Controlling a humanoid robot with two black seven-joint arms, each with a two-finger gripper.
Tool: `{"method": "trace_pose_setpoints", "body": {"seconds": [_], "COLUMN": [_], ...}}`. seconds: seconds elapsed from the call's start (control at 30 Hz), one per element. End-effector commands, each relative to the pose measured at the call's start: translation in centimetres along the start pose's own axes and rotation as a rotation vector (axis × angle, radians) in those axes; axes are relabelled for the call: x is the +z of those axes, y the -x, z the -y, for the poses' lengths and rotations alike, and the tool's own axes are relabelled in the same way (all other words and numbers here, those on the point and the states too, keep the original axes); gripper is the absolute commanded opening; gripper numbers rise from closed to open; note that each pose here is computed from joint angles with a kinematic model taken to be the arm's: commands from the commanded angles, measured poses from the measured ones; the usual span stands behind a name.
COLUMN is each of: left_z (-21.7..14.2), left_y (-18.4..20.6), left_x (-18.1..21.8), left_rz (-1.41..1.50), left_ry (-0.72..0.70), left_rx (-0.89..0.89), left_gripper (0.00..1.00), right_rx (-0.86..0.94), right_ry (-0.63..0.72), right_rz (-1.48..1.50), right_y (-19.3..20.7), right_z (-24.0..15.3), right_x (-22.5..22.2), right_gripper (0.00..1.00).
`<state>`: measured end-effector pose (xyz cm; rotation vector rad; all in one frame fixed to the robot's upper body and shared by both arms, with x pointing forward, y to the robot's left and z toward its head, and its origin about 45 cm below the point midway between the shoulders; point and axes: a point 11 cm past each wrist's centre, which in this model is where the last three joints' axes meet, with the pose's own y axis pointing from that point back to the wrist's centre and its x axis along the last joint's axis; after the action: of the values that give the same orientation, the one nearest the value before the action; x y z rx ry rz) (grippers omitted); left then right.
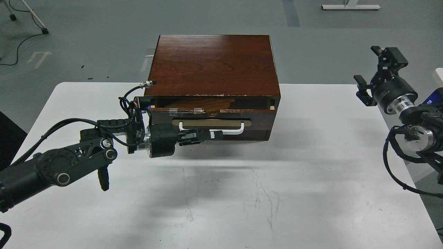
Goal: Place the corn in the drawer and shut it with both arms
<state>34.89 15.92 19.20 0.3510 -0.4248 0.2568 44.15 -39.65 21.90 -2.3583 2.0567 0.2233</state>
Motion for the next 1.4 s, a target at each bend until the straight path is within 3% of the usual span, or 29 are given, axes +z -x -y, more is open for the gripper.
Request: {"method": "trace_pose_setpoints", "body": {"seconds": [0.0,0.67,0.73,0.77,0.8,0.87,1.0,1.13,1.2,1.3,1.37], "left_z": [0.5,1.4,1.1,1.0,0.9,0.5,-0.3,-1.6,-2.3,-5.6,-8.8], "left_y": [-0.2,-2.8,-2.6,-2.5,-2.2,-1.2,1.0,-0.8,-2.7,-9.7,-13.7], "left_x": [-0.5,-0.5,-0.4,-0.3,0.3,1.1,3.3,5.0,6.0,7.3,5.8], "left_rz": [-0.008,0.030,0.019,0.012,-0.008,-0.048,-0.116,-0.150,-0.147,-0.109,-0.128], "left_ry": [-0.011,-0.030,-0.022,-0.016,0.009,0.047,0.119,0.177,0.212,0.265,0.239], "left_rx": [0.009,0.068,0.067,0.066,0.065,0.055,-0.064,-0.005,0.054,0.285,0.446], "left_gripper": [0.00,0.00,0.29,0.47,0.80,0.98,0.98,0.98,0.98,0.98,0.98], "right_rx": [-0.002,-0.004,-0.003,-0.003,-0.005,-0.007,-0.011,-0.011,-0.012,-0.018,-0.021], "right_ry": [-0.002,0.001,0.000,0.000,0.002,0.003,0.005,0.005,0.004,0.001,-0.009], "right_rz": [0.000,0.001,0.000,0.000,-0.007,-0.018,-0.028,-0.028,-0.028,-0.024,-0.017], "right_y": [0.1,0.1,0.0,0.0,0.0,-0.1,-0.1,-0.1,-0.1,0.3,0.5], "right_z": [0.1,0.0,0.0,0.0,0.0,-0.1,-0.1,-0.1,-0.1,0.1,0.3], "right_x": [-0.1,0.0,0.0,0.0,0.0,-0.1,-0.1,-0.1,-0.1,-0.2,-0.5], "right_gripper": [1.00,1.00,1.00,1.00,1.00,1.00,1.00,1.00,1.00,1.00,1.00]}}
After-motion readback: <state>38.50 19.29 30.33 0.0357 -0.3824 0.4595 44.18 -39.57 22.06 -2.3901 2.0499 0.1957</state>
